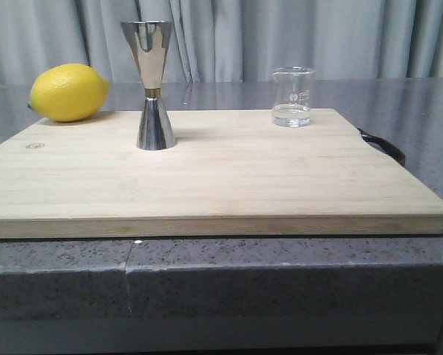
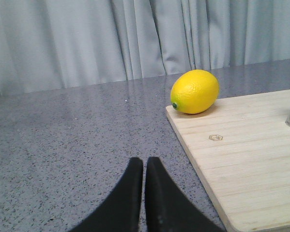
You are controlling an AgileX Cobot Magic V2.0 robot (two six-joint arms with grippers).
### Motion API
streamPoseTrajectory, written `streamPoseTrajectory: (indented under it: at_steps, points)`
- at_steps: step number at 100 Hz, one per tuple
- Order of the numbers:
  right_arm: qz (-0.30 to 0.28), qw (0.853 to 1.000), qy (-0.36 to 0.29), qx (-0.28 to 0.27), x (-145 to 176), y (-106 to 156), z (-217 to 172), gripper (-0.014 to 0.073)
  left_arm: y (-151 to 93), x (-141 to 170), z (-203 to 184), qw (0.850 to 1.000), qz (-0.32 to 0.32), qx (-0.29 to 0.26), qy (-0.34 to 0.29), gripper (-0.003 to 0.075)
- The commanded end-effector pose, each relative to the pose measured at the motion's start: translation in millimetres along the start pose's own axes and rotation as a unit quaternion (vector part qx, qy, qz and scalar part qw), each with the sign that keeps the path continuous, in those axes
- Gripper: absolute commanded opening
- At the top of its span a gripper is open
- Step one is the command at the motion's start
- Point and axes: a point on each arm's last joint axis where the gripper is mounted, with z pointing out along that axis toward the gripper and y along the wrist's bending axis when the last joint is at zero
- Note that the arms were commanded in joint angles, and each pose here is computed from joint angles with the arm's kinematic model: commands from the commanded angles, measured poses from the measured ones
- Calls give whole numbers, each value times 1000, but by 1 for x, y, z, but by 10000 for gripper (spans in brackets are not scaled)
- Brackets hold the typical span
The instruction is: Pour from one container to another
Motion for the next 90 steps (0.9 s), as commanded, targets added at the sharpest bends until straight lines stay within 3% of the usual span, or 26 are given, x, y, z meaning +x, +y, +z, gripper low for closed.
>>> streamPoseTrajectory:
  at_steps: [1, 90]
  points:
    - [6, 999, -32, -5, 0, 0, 0, -75, 0, 4, -1, 999, -6, -6, -31, -20]
    - [11, 1000, -23, -3, 2, 0, 0, -75, 0, 4, -1, 999, -6, -6, -31, -20]
